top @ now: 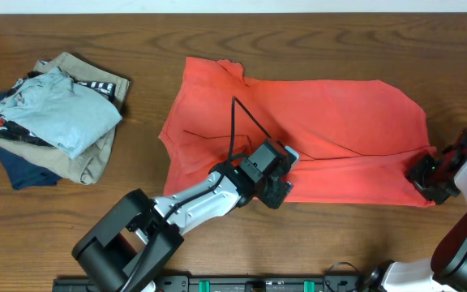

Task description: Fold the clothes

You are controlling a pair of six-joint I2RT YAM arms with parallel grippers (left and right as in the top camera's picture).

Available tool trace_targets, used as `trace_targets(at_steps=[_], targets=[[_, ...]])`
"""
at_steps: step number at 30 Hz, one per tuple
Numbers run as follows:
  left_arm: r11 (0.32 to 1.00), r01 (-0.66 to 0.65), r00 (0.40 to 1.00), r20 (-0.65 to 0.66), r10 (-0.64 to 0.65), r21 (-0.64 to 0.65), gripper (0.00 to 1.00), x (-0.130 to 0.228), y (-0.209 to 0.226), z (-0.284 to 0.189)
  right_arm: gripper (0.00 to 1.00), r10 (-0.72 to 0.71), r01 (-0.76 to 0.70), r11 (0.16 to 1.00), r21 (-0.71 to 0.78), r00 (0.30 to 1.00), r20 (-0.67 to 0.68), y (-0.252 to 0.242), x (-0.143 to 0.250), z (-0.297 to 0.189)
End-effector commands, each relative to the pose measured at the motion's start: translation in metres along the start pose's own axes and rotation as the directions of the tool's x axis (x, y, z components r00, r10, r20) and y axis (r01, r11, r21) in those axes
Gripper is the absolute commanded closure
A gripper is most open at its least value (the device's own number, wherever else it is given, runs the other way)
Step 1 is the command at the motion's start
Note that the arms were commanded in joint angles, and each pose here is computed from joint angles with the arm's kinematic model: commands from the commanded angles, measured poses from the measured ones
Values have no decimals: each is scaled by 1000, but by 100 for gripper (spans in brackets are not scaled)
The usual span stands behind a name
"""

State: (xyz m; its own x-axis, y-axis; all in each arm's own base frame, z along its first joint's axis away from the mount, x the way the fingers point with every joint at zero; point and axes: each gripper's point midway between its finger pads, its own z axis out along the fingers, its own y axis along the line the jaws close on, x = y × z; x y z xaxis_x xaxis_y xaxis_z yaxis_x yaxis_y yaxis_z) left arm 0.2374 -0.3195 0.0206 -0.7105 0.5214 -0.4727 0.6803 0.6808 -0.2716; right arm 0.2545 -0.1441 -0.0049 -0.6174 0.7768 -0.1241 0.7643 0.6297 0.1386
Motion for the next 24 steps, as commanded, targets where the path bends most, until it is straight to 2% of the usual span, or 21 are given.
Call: trace_targets(at_steps=[1, 10, 13, 19, 24], targets=[[1000, 24, 1000, 11, -25, 13, 36, -4, -2, 4, 68, 17, -7, 990, 143, 997, -73, -31, 26, 19], [999, 35, 999, -4, -35, -29, 36, 2, 11, 16, 67, 17, -7, 990, 143, 997, -73, -31, 27, 19], [996, 36, 999, 11, -35, -79, 36, -1, 20, 16, 67, 17, -6, 990, 143, 997, -74, -31, 27, 19], [995, 43, 998, 45, -39, -88, 36, -10, 30, 14, 67, 17, -7, 990, 143, 997, -74, -31, 27, 19], [978, 62, 993, 110, -41, -200, 36, -24, 58, 8, 67, 17, -7, 990, 144, 997, -74, -31, 27, 19]])
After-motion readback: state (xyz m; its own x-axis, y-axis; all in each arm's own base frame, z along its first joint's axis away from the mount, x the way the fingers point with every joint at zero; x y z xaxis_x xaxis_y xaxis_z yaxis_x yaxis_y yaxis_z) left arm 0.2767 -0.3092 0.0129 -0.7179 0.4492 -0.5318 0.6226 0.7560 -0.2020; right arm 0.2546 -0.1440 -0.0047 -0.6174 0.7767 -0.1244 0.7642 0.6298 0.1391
